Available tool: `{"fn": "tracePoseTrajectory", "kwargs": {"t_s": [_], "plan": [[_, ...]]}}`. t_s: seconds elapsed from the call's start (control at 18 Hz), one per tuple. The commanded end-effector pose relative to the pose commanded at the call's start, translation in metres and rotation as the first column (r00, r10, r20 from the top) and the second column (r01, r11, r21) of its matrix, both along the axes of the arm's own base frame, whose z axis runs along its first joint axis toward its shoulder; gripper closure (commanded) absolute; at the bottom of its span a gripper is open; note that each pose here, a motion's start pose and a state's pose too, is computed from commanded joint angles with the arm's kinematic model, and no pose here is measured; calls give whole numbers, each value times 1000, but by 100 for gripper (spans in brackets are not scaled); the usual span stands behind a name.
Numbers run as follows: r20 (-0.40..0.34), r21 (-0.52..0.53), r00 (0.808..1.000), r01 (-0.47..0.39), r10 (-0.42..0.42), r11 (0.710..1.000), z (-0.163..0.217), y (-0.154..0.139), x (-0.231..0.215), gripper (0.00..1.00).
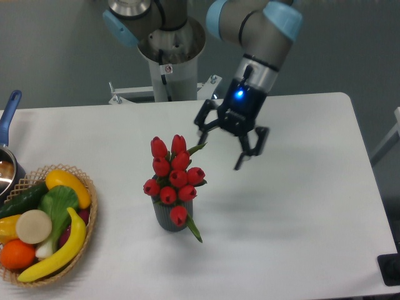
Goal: Insert the flowers into the vase
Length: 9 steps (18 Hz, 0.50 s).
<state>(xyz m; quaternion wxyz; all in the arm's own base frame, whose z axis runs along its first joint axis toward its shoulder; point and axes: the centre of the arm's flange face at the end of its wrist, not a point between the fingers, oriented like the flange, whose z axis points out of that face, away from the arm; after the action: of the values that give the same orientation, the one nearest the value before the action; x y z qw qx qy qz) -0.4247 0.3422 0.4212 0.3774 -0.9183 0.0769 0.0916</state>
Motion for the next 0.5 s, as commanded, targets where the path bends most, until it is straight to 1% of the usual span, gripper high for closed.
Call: {"fn": "tracePoseTrajectory", "kwargs": {"t_s": [0.11, 0.17, 0.22, 0.28, 0.33, 0.39, 0.44, 0.5], "plan": [[-57, -16, 997, -47, 46, 999, 22, -13, -20, 0], [-107, -57, 991, -85, 78, 995, 39, -19, -31, 0], [-146, -103, 984, -118, 102, 988, 45, -23, -39, 0], [-199, -175, 972, -161, 125, 971, 49, -29, -47, 0], [-254, -262, 962, -165, 97, 951, 48, -36, -53, 0], [-284, -325, 957, -150, 55, 934, 47, -40, -54, 0], [-291, -395, 957, -101, -21, 913, 43, -45, -55, 0], [-290, -416, 955, -73, -56, 906, 44, -49, -54, 0]]}}
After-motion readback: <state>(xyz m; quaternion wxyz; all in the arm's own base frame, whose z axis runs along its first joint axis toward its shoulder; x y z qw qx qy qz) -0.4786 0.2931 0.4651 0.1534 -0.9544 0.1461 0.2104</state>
